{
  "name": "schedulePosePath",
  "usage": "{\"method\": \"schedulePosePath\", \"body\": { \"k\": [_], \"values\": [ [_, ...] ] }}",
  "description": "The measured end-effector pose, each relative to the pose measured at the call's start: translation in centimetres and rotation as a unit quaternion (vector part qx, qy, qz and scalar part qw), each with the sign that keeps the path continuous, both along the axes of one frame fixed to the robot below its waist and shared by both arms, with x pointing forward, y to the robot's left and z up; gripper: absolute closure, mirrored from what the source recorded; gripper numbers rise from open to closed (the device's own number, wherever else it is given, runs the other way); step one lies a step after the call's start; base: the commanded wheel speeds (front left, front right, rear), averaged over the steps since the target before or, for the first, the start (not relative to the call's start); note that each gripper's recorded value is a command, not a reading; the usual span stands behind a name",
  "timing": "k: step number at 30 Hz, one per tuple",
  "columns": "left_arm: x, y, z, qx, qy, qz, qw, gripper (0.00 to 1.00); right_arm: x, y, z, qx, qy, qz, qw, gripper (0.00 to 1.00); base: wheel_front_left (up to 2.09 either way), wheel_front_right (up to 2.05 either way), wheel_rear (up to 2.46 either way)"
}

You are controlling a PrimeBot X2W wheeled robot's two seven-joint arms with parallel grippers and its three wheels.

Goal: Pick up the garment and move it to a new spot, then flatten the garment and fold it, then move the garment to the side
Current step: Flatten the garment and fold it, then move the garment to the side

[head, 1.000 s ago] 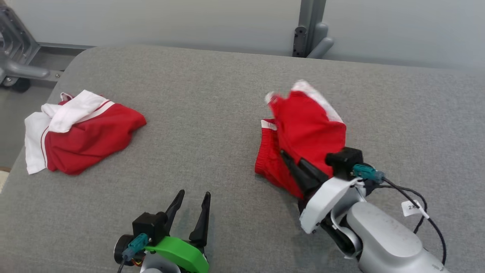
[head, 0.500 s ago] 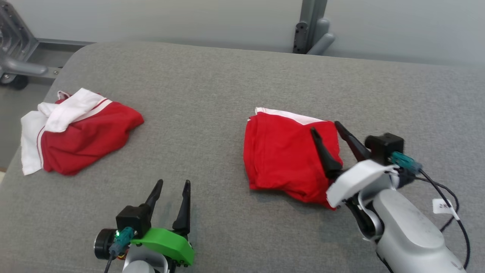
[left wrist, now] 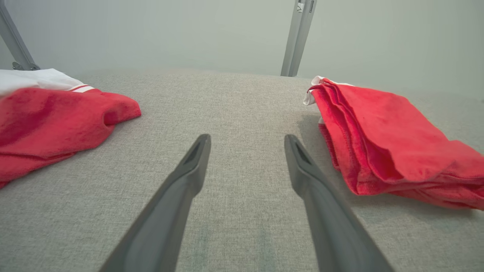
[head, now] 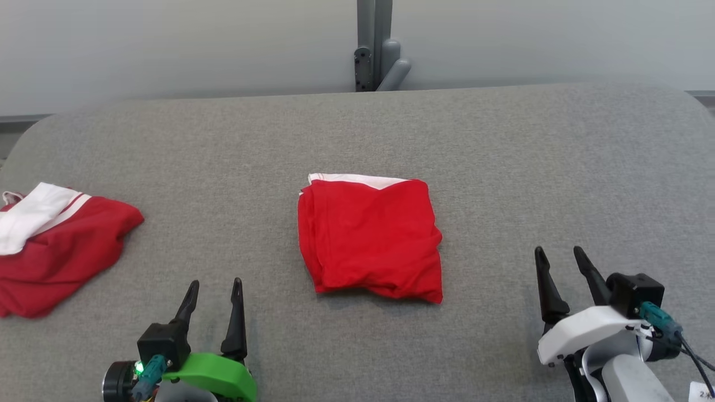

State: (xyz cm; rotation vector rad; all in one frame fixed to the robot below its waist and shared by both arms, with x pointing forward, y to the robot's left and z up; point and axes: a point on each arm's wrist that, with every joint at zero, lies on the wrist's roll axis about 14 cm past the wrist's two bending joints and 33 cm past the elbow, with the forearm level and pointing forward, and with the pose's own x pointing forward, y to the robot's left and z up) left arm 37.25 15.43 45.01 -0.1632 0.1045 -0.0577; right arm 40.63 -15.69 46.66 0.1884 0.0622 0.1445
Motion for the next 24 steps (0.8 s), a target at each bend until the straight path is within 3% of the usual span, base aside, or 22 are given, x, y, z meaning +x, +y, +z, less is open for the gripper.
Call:
{"method": "schedulePosePath", "body": {
  "k": [8,14,24],
  "values": [
    [-1.1,-0.5,0.2,0.009,-0.005,-0.009,1.000,0.00,-2.6,-1.7,0.1,0.013,-0.002,-0.041,0.999,0.00,0.00,0.00,0.00],
    [-1.5,-0.5,0.3,0.011,-0.006,-0.012,1.000,0.00,-2.7,-1.3,0.4,0.013,-0.006,-0.036,0.999,0.00,0.00,0.00,0.00],
    [-0.9,-1.1,-0.4,0.007,0.005,-0.019,1.000,0.00,2.0,7.3,0.7,0.039,0.009,0.084,0.996,0.00,0.00,0.00,0.00]
  ]
}}
